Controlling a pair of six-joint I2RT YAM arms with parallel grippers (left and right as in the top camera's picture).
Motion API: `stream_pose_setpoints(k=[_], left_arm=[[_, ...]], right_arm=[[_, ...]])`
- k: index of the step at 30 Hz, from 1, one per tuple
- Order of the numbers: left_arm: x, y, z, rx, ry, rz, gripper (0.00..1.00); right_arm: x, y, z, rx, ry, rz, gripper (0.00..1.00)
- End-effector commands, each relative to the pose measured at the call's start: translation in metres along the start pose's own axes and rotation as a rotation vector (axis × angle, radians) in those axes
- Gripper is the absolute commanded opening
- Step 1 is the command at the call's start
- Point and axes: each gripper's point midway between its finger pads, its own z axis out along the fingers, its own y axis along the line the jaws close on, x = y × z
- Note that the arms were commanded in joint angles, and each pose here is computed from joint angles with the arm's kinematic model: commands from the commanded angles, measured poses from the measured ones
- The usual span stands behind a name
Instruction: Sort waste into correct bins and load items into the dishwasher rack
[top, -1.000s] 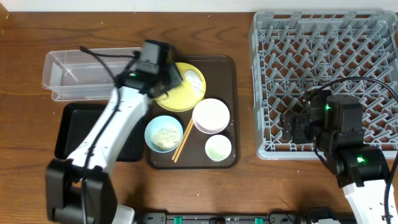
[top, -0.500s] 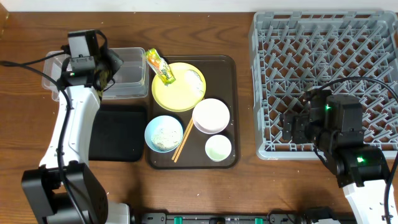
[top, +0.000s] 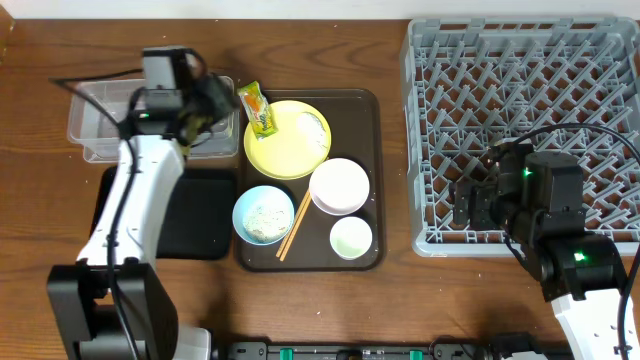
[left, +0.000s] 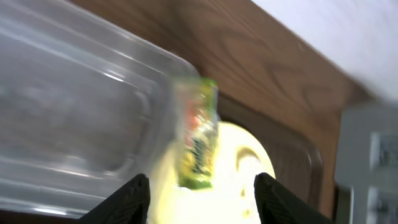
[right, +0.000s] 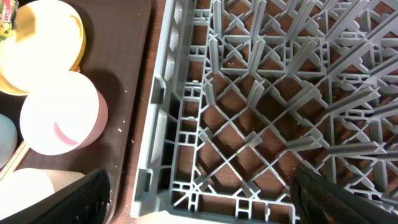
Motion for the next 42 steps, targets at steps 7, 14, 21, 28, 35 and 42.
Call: stream_pose_setpoints(k=[7, 14, 21, 28, 35, 42], left_arm=[[0.049, -0.027, 0.032, -0.041, 0.090, 0.297, 0.58], [0.058, -0.023, 0.058, -0.121, 0.083, 0.575, 0.61], [0.048, -0.031, 0.066, -0.113, 0.035, 0.729, 0.62], [0.053, -0.027, 0.072, -0.117, 0.057, 0.796, 0.62], [0.073, -0.023, 0.090, -0.119, 0.114, 0.815, 0.62], [0.082, -0.003, 0.109, -0.249, 0.133, 0.858, 0.62]], right_arm=[[-0.011, 0.001, -0.007, -0.004, -0.035, 0.011, 0.91], [-0.011, 0.001, -0.007, -0.004, -0.035, 0.011, 0.92], [-0.011, 0.001, -0.007, -0.005, -0.035, 0.011, 0.92], [-0.011, 0.001, -0.007, -0.005, -0.035, 0.011, 0.92], [-0.011, 0.001, -0.007, -0.005, -0.035, 0.011, 0.92], [-0.011, 0.001, -0.007, -0.005, -0.035, 0.011, 0.92]])
